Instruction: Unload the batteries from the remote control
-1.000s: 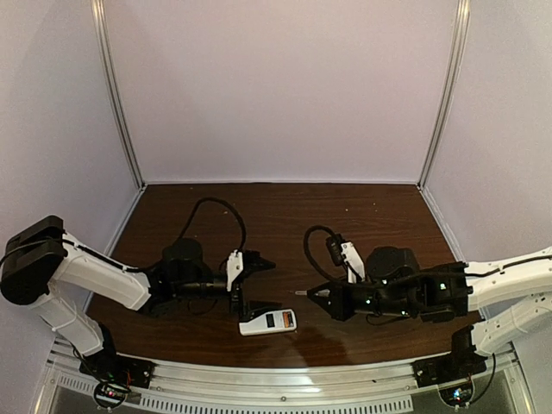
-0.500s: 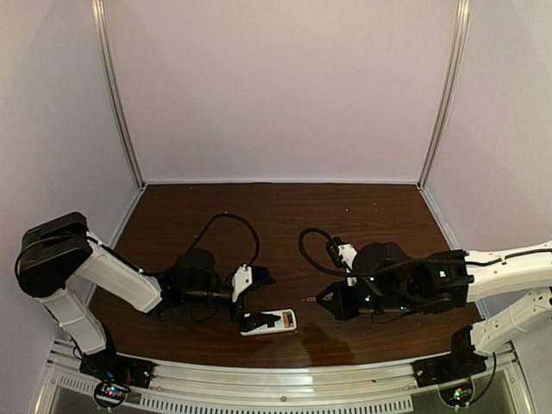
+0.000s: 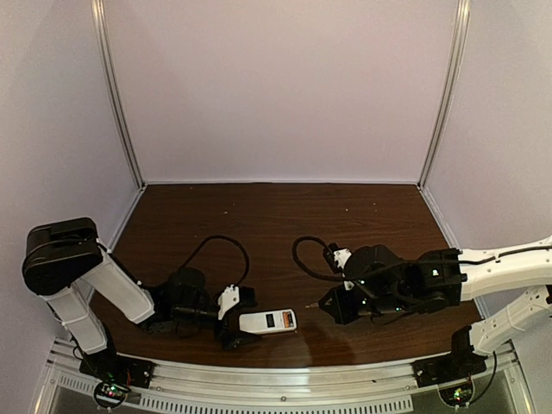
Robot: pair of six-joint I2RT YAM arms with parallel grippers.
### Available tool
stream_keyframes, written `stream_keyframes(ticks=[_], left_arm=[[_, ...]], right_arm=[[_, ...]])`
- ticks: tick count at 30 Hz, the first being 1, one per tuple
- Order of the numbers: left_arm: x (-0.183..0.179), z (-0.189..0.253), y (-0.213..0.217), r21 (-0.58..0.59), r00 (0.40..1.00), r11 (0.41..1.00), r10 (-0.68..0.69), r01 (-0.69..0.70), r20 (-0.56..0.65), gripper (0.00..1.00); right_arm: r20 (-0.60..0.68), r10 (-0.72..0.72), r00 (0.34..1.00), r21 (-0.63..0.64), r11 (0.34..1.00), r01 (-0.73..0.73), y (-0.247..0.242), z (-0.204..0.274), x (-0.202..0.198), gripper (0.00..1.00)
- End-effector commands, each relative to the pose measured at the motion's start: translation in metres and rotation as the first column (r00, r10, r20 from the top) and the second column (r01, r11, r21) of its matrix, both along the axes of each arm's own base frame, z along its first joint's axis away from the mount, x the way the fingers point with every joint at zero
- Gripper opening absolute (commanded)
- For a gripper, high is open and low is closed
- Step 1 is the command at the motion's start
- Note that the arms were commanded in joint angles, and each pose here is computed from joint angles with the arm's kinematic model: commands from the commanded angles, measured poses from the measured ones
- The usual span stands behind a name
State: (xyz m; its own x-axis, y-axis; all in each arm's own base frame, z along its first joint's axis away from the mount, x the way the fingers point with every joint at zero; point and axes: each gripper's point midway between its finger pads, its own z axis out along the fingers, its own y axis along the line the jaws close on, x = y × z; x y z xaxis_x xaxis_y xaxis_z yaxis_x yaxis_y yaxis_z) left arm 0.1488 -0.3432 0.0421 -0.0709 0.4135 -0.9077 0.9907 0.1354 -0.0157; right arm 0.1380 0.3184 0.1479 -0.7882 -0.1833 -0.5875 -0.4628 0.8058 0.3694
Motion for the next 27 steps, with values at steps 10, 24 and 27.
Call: stream_keyframes(ticks=[10, 24, 27], left_arm=[[0.003, -0.011, -0.001, -0.016, 0.999, 0.999, 0.028, -0.028, -0.042, 0.97], [0.010, -0.020, -0.007, 0.009, 0.998, 0.999, 0.041, -0.041, -0.047, 0.86], [0.012, -0.023, -0.007, 0.022, 0.998, 0.999, 0.047, -0.046, -0.036, 0.84]], right_arm=[[0.012, -0.002, 1.000, 0.001, 1.000, 0.002, 0.002, 0.003, 0.003, 0.00], [0.002, 0.006, 1.000, 0.013, 1.000, -0.006, 0.004, 0.001, 0.001, 0.00], [0.002, 0.006, 1.000, 0.011, 1.000, -0.006, 0.003, 0.000, 0.001, 0.00]])
